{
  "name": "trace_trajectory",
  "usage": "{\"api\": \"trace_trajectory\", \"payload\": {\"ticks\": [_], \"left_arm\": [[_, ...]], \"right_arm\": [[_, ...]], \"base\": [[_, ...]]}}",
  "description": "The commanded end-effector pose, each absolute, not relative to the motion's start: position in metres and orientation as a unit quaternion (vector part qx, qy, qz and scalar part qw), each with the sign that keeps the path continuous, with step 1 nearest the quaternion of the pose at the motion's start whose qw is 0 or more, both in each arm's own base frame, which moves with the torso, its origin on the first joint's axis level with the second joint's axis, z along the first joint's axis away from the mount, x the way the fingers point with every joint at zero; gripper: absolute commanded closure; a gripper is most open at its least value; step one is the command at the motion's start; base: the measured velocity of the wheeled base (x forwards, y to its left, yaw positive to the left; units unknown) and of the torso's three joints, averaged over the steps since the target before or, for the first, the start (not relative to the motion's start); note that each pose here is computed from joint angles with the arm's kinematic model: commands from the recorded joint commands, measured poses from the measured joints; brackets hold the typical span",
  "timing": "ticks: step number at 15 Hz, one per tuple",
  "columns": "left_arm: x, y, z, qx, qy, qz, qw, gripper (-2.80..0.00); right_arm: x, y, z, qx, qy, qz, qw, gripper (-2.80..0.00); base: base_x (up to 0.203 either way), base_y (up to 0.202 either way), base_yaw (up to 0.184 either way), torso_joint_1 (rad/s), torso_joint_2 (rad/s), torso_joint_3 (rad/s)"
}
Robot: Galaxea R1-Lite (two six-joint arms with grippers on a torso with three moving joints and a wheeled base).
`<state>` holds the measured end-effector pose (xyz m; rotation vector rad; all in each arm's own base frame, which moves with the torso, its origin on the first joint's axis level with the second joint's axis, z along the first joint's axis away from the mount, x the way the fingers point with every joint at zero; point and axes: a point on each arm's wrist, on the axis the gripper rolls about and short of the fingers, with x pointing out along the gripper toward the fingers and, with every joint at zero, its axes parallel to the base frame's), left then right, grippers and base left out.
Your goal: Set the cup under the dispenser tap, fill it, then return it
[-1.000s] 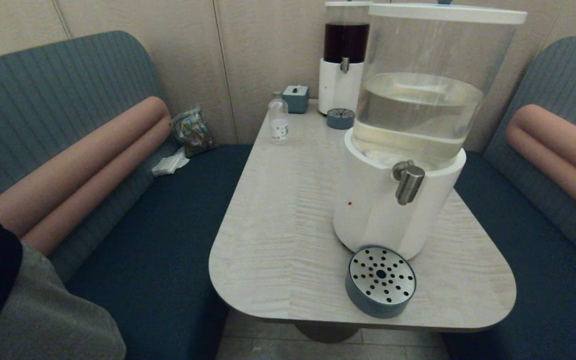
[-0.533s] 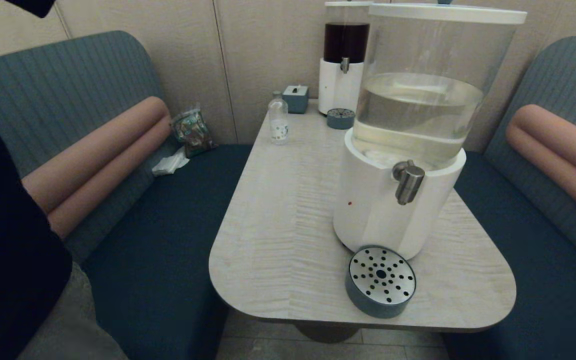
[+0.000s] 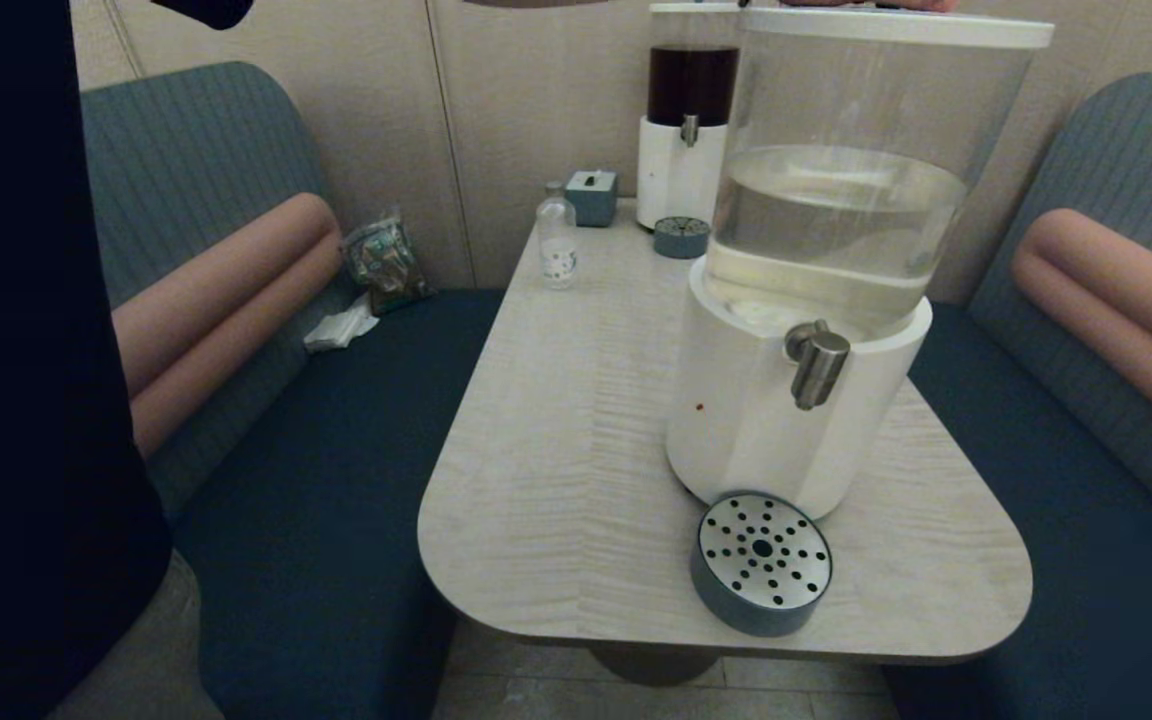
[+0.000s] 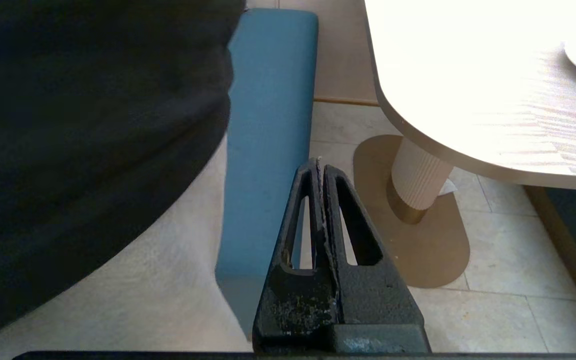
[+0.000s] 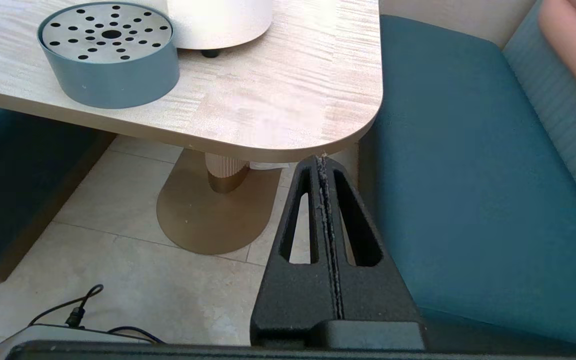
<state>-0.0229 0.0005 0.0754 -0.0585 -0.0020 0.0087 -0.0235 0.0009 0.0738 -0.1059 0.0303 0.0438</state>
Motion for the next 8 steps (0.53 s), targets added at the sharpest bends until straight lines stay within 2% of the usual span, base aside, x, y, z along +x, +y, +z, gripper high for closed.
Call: {"api": "trace_trajectory", "payload": {"ticks": [1,8], "left_arm": [[-0.0228,0.0005,0.0755,-0.030,0.000,0.005,1.000,0.00],[-0.0228,0.0005,0.0755,-0.030,0.000,0.005,1.000,0.00]], "right_arm": [[-0.0236,0.0010,0.0738,-0.053,0.015,0.022,0.998,0.00],[-0.0236,0.0010,0.0738,-0.053,0.015,0.022,0.998,0.00]], "base": [[0.000,0.000,0.000,0.000,0.00,0.000],[0.000,0.000,0.000,0.000,0.00,0.000]]}}
